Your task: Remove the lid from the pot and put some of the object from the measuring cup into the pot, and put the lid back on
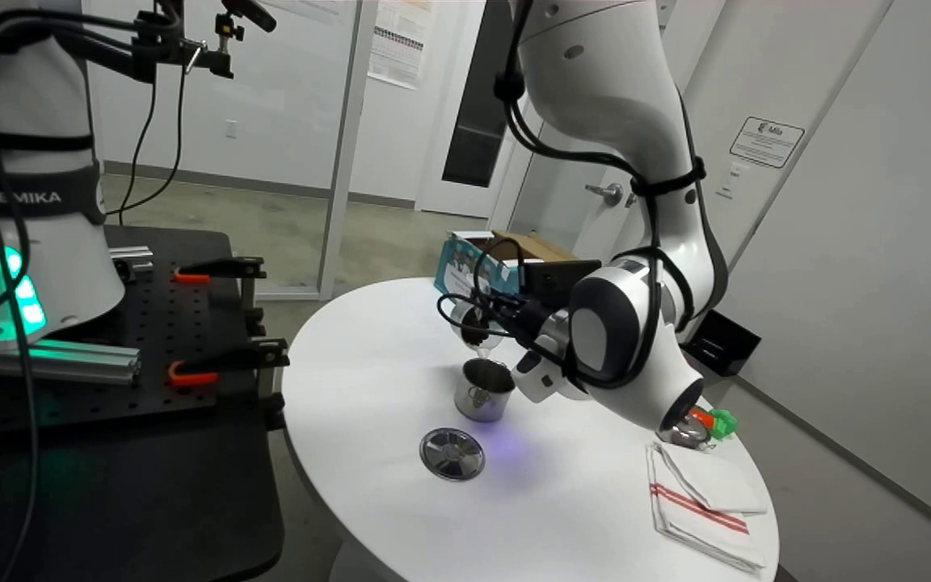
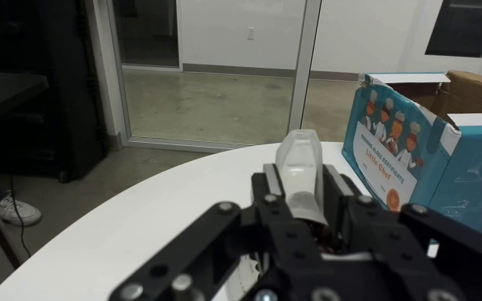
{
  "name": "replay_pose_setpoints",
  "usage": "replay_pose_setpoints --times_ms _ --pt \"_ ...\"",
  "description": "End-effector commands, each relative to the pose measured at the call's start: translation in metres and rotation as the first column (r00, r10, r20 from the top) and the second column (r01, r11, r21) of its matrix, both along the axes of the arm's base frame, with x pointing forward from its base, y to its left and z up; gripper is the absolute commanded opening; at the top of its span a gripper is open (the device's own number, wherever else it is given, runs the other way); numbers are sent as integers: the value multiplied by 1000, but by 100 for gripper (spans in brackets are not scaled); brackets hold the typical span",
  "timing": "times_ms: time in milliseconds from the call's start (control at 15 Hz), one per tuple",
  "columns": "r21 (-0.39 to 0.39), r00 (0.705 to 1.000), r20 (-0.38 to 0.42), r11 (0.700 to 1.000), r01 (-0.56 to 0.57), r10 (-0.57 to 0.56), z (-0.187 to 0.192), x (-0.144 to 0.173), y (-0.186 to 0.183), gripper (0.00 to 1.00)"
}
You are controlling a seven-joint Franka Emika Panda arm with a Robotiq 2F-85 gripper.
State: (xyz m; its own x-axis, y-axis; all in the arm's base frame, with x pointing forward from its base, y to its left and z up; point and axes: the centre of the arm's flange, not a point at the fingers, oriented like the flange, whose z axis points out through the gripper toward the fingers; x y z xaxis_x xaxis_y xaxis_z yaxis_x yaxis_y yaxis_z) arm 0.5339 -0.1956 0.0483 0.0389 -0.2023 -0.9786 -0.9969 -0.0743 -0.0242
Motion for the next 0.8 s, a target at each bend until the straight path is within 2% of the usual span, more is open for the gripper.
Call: replay_pose_setpoints --times_ms 0,400,733 --pt "52 998 45 998 32 -34 1 -7 -10 8" --pt "124 994 98 991 39 -51 2 -9 -19 8" --pt "171 992 107 984 46 -65 4 0 -22 8"
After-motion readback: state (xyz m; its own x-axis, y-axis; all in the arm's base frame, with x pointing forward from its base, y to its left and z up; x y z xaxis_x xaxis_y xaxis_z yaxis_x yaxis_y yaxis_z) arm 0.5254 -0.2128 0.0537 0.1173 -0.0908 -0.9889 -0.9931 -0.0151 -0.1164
